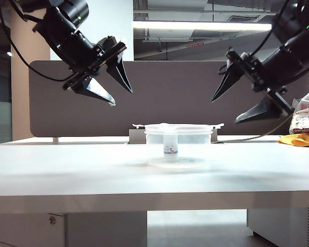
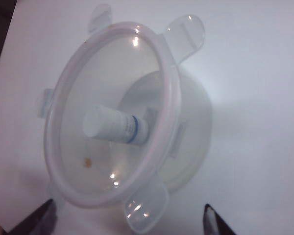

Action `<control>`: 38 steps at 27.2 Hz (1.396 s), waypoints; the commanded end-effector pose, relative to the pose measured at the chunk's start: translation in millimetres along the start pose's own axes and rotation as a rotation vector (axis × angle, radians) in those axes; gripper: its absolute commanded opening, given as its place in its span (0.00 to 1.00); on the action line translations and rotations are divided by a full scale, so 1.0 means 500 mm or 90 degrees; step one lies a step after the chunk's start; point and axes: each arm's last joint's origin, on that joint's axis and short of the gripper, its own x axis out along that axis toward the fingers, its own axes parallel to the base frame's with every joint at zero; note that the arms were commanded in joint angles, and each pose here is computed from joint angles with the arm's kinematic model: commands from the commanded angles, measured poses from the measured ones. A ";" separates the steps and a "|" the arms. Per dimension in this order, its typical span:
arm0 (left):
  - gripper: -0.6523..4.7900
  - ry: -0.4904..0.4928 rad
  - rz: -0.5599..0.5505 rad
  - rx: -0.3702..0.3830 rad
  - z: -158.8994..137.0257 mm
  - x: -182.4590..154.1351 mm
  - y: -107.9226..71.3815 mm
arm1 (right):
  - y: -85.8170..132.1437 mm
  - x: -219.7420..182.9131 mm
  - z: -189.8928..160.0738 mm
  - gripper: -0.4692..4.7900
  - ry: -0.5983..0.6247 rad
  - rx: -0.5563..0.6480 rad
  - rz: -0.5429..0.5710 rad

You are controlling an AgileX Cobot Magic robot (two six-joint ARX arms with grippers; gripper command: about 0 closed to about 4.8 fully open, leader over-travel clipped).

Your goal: Remove the lid of the round box, pick up the small white medicine bottle inside, and place it on the table.

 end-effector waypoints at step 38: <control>0.45 0.029 -0.094 -0.129 -0.014 0.126 0.058 | -0.030 0.048 -0.014 0.46 0.047 0.073 0.040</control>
